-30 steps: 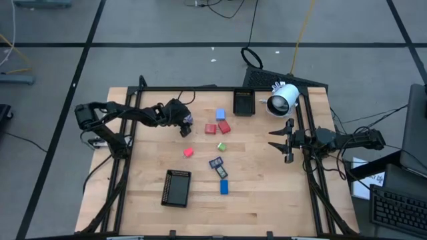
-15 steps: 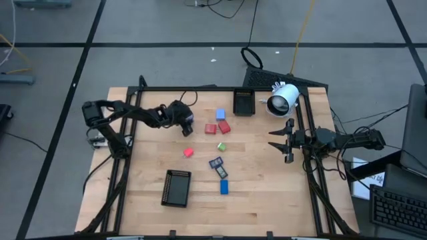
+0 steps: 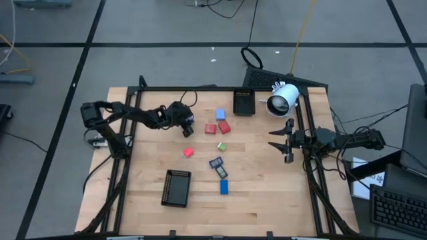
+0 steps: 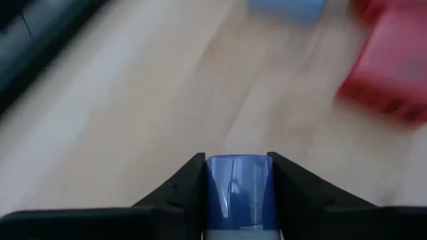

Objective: Pick & Place Office items
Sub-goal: Put the purple charger adapter into the top black basket

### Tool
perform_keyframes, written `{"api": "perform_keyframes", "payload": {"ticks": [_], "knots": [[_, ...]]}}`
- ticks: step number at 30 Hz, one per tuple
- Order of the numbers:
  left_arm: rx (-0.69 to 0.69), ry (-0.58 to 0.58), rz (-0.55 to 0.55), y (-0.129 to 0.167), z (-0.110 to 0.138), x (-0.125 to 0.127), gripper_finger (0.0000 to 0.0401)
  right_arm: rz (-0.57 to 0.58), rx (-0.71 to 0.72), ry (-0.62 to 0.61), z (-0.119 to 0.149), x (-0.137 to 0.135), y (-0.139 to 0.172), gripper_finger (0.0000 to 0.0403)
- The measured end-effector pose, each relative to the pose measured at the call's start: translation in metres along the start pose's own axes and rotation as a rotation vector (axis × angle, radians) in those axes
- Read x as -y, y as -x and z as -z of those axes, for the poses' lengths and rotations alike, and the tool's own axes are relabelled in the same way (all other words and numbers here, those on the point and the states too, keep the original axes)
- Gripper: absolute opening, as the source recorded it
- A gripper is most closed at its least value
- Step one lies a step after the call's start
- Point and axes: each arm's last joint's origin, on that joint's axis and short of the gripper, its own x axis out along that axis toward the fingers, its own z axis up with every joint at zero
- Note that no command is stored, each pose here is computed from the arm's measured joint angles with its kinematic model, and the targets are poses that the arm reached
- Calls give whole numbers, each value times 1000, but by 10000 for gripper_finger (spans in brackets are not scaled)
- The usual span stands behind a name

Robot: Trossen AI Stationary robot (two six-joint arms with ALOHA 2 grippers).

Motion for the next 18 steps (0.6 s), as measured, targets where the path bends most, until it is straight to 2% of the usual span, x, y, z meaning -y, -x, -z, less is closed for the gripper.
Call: {"api": "perform_keyframes", "payload": {"ticks": [3, 6, 12, 18], "knots": [[88, -6, -2, 14, -14, 4, 147, 0, 0, 0, 0, 0, 0, 187], [180, -13, 28, 28, -27, 11, 137, 0, 0, 0, 0, 0, 0, 187], [449, -54, 224, 53, -55, 31, 132, 3, 53, -11, -5, 0, 0, 187], [667, -102, 451, 58, -68, 55, 133, -6, 197, -235, -19, 2, 2, 187]]}}
